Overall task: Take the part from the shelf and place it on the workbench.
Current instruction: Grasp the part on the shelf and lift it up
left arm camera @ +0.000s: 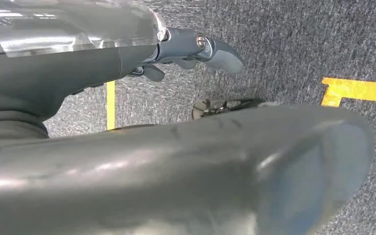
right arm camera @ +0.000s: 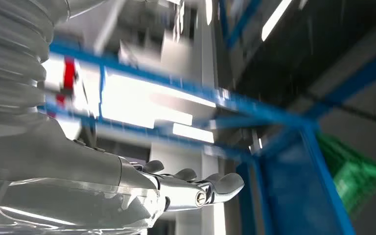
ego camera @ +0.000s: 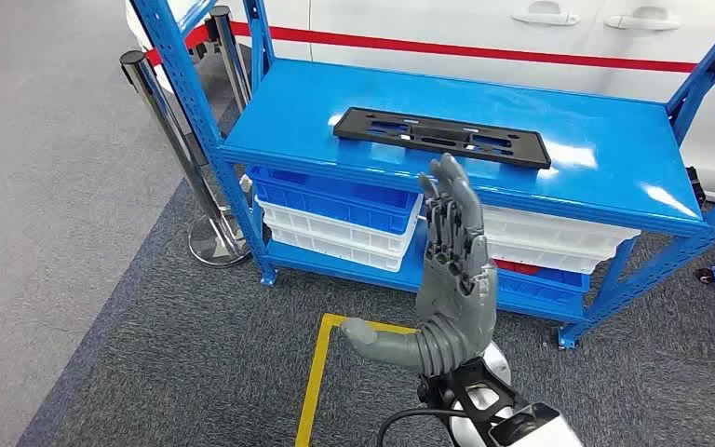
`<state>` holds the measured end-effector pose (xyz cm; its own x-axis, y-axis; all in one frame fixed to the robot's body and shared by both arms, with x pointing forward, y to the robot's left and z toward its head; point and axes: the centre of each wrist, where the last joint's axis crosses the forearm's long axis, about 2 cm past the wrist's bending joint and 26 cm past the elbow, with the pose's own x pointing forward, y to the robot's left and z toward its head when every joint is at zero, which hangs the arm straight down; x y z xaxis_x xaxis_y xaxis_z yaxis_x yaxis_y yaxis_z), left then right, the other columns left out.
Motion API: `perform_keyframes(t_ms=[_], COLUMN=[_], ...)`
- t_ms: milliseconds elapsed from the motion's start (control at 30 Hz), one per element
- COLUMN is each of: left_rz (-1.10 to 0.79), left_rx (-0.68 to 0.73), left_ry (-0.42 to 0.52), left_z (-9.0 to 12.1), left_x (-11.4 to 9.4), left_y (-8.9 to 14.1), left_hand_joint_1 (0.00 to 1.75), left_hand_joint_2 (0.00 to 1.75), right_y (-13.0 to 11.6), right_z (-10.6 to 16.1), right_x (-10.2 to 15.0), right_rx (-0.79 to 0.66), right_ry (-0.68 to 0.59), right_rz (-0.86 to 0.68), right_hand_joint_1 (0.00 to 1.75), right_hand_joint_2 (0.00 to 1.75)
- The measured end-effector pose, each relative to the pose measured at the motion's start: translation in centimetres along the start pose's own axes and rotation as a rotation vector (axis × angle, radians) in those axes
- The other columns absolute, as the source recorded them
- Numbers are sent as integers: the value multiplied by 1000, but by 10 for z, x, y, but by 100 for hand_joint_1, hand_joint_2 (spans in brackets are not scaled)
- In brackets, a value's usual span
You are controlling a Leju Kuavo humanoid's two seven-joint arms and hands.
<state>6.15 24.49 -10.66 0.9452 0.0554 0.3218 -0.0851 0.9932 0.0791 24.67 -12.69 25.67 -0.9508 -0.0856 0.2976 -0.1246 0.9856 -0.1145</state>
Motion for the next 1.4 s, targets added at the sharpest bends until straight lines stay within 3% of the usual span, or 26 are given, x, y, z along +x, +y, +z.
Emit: perform_keyframes(t_ms=[333, 567, 700, 933, 1400], left_rz=[-27, -34, -35, -39, -25], left_rx=[-38, -45, -49, -38, -38], left_ry=[-1, 11, 14, 12, -4], left_z=[1, 1, 2, 2, 2], left_x=[4, 4, 5, 6, 5], left_y=[-9, -11, -15, -15, -15], left_hand_joint_1=[0, 0, 0, 0, 0], left_hand_joint_2=[0, 0, 0, 0, 0], right_y=[3, 3, 6, 9, 5], right_z=[-9, -10, -13, -15, -14], right_x=[11, 11, 11, 6, 3], right_rx=[-95, -118, -134, -150, -93], right_ry=[-170, -181, -165, -80, -70], right_rz=[254, 266, 210, 29, -8], right_hand_joint_1=[0, 0, 0, 0, 0], right_hand_joint_2=[175, 175, 0, 0, 0])
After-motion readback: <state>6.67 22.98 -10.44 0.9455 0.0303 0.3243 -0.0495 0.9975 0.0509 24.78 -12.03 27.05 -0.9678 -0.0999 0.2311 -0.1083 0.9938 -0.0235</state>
